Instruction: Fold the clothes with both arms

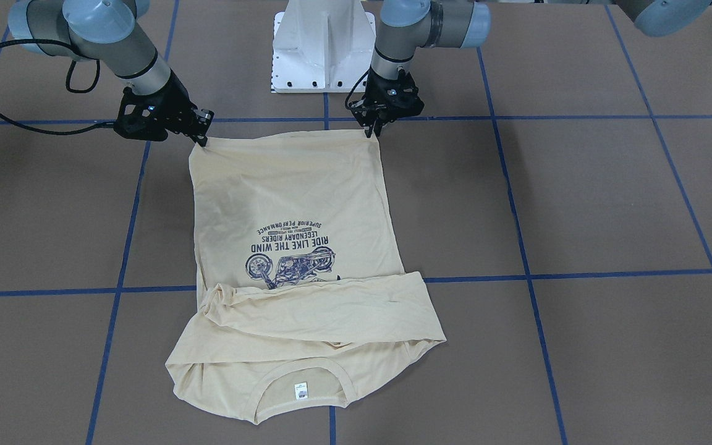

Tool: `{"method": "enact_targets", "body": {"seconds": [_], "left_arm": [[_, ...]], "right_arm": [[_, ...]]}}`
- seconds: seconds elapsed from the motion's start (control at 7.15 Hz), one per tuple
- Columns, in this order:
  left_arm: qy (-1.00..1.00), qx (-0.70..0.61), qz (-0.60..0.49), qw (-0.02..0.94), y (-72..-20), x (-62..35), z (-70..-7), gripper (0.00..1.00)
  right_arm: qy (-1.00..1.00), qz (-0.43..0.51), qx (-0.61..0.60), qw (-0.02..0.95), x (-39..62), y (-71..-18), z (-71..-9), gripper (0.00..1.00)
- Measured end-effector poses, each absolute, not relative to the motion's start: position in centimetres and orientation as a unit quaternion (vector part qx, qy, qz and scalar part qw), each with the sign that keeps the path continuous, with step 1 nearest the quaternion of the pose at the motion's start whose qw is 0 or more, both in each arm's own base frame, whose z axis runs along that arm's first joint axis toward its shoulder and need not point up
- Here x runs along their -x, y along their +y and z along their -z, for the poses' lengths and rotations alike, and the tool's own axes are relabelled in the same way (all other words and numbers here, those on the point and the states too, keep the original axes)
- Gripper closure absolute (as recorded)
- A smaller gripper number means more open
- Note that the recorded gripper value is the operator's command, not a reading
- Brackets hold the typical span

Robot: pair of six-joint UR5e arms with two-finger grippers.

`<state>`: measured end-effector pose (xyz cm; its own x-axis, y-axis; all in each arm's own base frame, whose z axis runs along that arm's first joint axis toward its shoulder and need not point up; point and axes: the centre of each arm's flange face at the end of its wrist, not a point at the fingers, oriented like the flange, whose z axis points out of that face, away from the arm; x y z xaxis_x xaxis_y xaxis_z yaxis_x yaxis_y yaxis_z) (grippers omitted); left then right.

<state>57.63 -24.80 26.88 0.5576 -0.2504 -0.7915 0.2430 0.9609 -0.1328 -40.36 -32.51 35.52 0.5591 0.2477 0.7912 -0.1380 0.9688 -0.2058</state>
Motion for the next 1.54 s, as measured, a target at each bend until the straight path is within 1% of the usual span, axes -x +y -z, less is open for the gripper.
{"method": "enact_targets", "body": {"seconds": [0.42,0.84,1.12,1.26,1.54], "left_arm": [[0.456,0.004,0.141,0.879,-25.0,-57.1,-26.2,1.0],[0.489,0.0,0.147,0.86,-25.6,-52.7,-23.0,1.0],[0.486,0.002,0.138,0.863,-25.2,-50.0,-23.0,1.0],[0.484,0.007,0.126,0.866,-24.6,-48.4,-23.3,1.0],[0.49,0.02,0.106,0.865,-23.4,-45.6,-23.1,1.0]], "right_arm": [[-0.457,-0.11,0.06,0.881,40.3,-32.6,-35.5,1.0],[-0.461,-0.108,0.061,0.879,40.2,-32.4,-35.2,1.0],[-0.46,-0.105,0.067,0.879,39.8,-32.1,-35.5,1.0],[-0.459,-0.099,0.076,0.879,39.4,-31.3,-35.7,1.0],[-0.455,-0.074,0.103,0.881,39.0,-28.1,-36.1,1.0]]}}
